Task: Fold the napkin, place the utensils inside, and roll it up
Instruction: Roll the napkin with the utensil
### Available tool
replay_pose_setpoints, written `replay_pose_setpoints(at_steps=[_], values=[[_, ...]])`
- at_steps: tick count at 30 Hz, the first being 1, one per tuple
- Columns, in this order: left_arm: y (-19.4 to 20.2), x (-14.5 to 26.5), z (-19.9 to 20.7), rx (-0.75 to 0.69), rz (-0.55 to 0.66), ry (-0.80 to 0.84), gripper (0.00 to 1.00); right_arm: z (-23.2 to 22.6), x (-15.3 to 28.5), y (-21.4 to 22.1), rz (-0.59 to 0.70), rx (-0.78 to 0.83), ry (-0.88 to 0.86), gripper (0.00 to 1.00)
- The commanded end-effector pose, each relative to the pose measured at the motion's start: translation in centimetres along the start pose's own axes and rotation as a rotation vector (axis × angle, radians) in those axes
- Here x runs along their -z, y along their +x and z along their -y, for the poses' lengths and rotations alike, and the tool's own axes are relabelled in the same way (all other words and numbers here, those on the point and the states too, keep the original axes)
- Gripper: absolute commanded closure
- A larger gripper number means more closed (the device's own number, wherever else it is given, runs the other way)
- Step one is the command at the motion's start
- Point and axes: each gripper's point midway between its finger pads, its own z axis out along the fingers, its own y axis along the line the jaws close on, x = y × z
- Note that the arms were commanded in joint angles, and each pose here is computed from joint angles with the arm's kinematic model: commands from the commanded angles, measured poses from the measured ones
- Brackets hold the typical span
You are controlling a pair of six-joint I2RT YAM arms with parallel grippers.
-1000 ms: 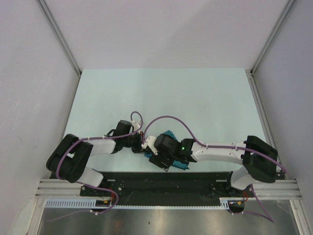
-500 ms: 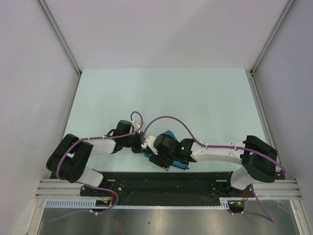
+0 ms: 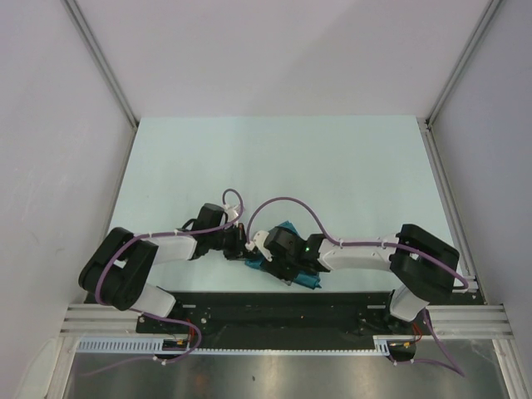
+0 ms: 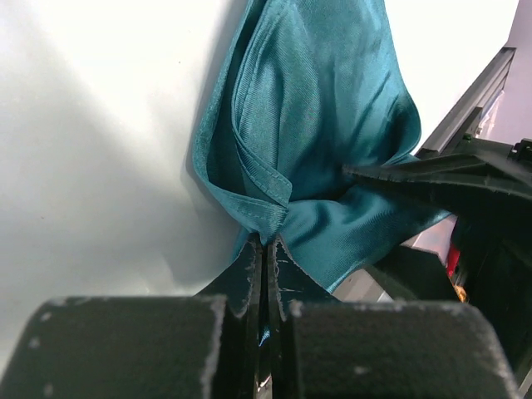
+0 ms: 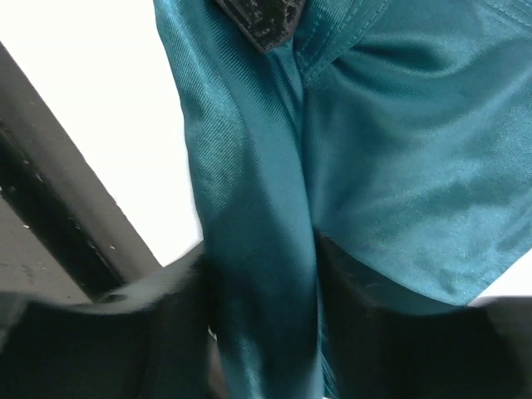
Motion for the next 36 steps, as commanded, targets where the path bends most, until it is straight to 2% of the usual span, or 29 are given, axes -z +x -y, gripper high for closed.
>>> replay_pose_setpoints(at_steps=[1,3,6,7,9,10,11,13,16,20,24,30,36], values=[[-0.1,0.0,-0.2,-0.028,-0.007,-0.025,1.00,-0.4,-0.6,0.4,-0.019,-0.004,-0.017,0.55],[-0.3,0.0,-0.1,-0.030,-0.003,-0.024,1.00,-0.3,-0.5,0.6,-0.022,-0.013,-0.014,0.65],[-1.0,0.1,0.2,-0.026,0.021,-0.022,0.97,-1.0,-0.3,0.8,-0.030,-0.016,-0.053,0.74],[-1.5,0.1,0.5,-0.025,0.039,-0.019,0.86,-1.2,-0.2,0.8,-0.035,-0.016,-0.065,0.76],[-2.9,0.6,0.9,-0.031,0.089,-0.021,0.70,-1.8,-0.3,0.8,-0.044,-0.029,-0.121,0.82],[-3.5,0.8,1.2,-0.028,0.112,-0.021,0.55,-2.1,-0.3,0.9,-0.051,-0.034,-0.144,0.83],[-4.2,1.2,1.2,-0.024,0.138,-0.025,0.47,-2.8,-0.4,1.2,-0.065,-0.044,-0.193,0.83],[-5.4,2.0,1.3,-0.035,0.201,-0.049,0.33,-2.7,-0.5,1.2,-0.074,-0.077,-0.233,0.85],[-6.1,3.1,0.3,-0.040,0.263,-0.115,0.27,-3.0,-0.7,1.5,-0.089,-0.135,-0.321,0.86],[-5.6,3.9,0.3,-0.085,0.294,-0.110,0.25,-3.3,-0.7,1.6,-0.108,-0.214,-0.432,0.86],[-3.7,3.8,0.1,-0.110,0.264,-0.071,0.26,-2.7,-1.0,1.8,-0.118,-0.288,-0.499,0.87],[-3.0,3.9,0.5,-0.127,0.285,-0.021,0.32,-1.9,-1.7,2.0,-0.143,-0.376,-0.574,0.88],[-3.3,3.7,0.8,-0.132,0.301,0.004,0.42,-1.7,-2.5,3.0,-0.187,-0.416,-0.587,0.88]])
